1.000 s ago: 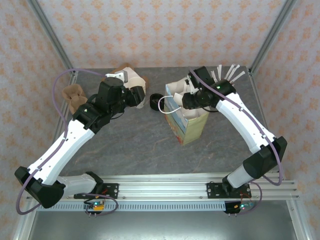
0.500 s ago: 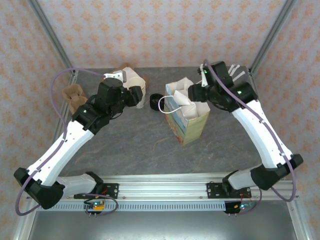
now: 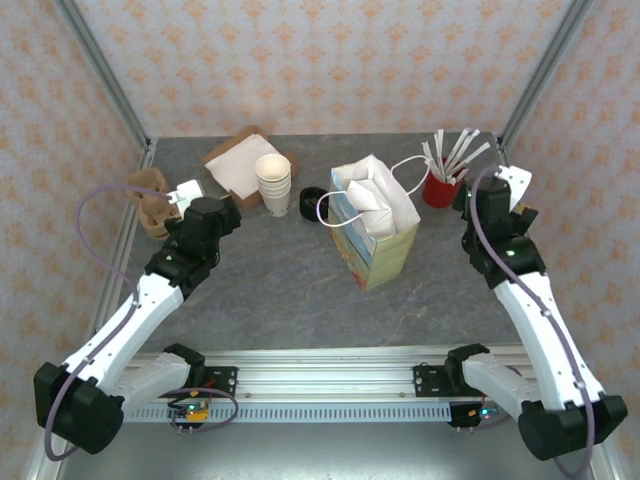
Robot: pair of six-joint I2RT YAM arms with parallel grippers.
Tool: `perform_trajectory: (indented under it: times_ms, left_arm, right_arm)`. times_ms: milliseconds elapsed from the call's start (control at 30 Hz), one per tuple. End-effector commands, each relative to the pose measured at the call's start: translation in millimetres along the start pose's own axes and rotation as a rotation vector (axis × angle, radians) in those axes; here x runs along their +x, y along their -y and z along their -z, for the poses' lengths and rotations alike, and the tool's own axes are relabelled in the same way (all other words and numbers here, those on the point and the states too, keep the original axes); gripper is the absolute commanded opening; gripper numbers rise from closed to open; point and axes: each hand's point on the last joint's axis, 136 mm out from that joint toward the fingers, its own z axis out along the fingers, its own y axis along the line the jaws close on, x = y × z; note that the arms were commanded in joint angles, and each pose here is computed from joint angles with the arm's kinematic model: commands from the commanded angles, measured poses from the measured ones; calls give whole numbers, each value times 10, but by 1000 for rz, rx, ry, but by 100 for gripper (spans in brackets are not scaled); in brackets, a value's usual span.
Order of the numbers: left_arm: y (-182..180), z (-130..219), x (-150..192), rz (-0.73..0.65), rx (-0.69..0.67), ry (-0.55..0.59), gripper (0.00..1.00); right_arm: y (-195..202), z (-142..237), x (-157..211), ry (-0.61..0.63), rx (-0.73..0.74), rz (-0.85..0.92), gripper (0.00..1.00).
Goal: Pack the takeout coffee
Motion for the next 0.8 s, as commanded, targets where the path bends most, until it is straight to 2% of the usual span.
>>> perform_trajectory:
  times_ms: [0, 100, 233, 333, 533, 600, 767]
  left_arm:
    - [-277, -103, -240, 7, -169, 157, 100]
    - [-367, -262, -184, -79, -232, 162, 100]
    - [-349, -608, 128, -196, -162, 130, 100]
    - [-317, -825, 387, -205, -47, 115, 100]
    - [-208, -1140, 750, -239, 65, 29, 100]
    - [-179, -1197, 856, -248, 85, 35, 100]
    - [-144, -1190, 943, -254, 125, 40, 100]
  right_arm:
    - [181, -354, 189, 39, 172, -57, 99]
    - [146, -640, 490, 16, 182, -53, 99]
    - [-15, -913, 823, 24, 84, -74, 99]
    - [-132, -1016, 961, 58, 13, -72, 99]
    - [-349, -1242, 1304, 59, -146, -96, 99]
    - [-405, -1255, 1343, 42, -177, -72, 99]
    - [-432, -1278, 1395, 111, -215, -84, 99]
